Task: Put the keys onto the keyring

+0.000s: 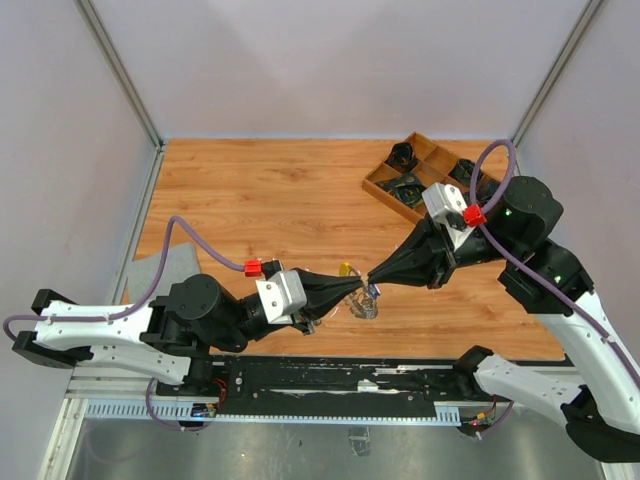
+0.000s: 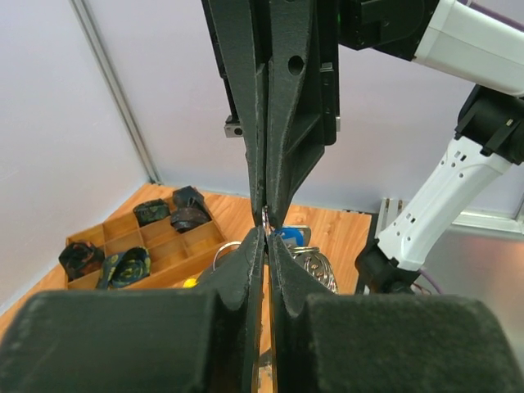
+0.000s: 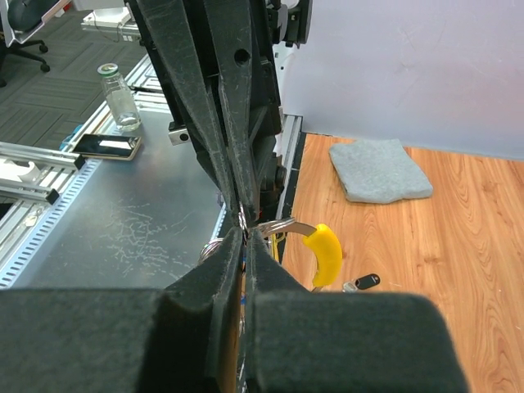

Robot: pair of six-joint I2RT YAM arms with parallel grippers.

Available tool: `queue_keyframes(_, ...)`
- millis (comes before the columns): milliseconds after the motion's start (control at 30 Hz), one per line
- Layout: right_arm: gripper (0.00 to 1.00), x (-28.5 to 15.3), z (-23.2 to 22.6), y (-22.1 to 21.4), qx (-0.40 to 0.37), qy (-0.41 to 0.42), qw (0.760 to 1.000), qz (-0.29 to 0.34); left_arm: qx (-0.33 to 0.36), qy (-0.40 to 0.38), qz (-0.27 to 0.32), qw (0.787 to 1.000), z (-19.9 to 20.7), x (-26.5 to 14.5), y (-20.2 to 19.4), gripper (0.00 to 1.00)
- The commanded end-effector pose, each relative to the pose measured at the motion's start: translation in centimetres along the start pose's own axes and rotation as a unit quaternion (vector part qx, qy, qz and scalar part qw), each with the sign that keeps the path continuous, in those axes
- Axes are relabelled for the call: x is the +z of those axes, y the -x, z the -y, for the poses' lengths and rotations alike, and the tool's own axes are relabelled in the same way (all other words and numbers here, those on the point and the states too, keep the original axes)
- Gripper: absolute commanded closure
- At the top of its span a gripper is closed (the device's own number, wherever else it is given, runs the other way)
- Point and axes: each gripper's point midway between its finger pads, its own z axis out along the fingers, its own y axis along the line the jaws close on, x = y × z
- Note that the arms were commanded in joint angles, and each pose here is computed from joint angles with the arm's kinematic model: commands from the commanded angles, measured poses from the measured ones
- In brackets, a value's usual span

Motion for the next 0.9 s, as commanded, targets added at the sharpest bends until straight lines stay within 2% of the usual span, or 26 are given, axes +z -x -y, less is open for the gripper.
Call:
queue_keyframes(0, 0.99, -0.5, -0.5, 0.9, -0.032, -0.016, 0.999, 0.003, -0.019, 0.028, 0.031, 0.999, -1.1, -0.1, 2.3, 0.85)
queue_keyframes(67, 0.99, -0.8, -0.2, 0.7, -0.037, -0.035, 0.999, -0.005, -0.022, 0.038, 0.022, 0.999, -1.4, -0.1, 2.0, 0.72)
queue_keyframes(167, 0.99, -1.4, 0.5, 0.3, -0.046, -0.07, 0.996, -0.03, -0.021, 0.054, 0.001, 0.998, -1.9, 0.0, 1.2, 0.63)
queue_keyframes(400, 1.0, -2.5, 1.6, -1.8, -0.046, -0.121, 0.984, -0.121, -0.021, 0.069, -0.02, 0.997, -2.2, 0.0, 0.4, 0.54)
queue_keyframes(500, 1.0, -2.9, 2.0, -3.2, -0.051, -0.142, 0.973, -0.176, -0.02, 0.071, -0.028, 0.997, -2.2, 0.1, 0.0, 0.5)
queue_keyframes(567, 1.0, -3.4, 2.0, -4.2, -0.056, -0.154, 0.962, -0.219, -0.021, 0.067, -0.035, 0.997, -2.0, 0.2, -0.3, 0.45)
queue_keyframes(700, 0.99, -4.1, 1.9, -5.5, -0.07, -0.163, 0.94, -0.291, -0.037, 0.052, -0.037, 0.997, -2.1, 0.2, -0.8, 0.44)
queue_keyframes(867, 1.0, -4.6, 2.2, -6.9, -0.074, -0.17, 0.914, -0.361, -0.043, 0.017, -0.029, 0.999, -1.9, 0.2, -1.5, 0.52)
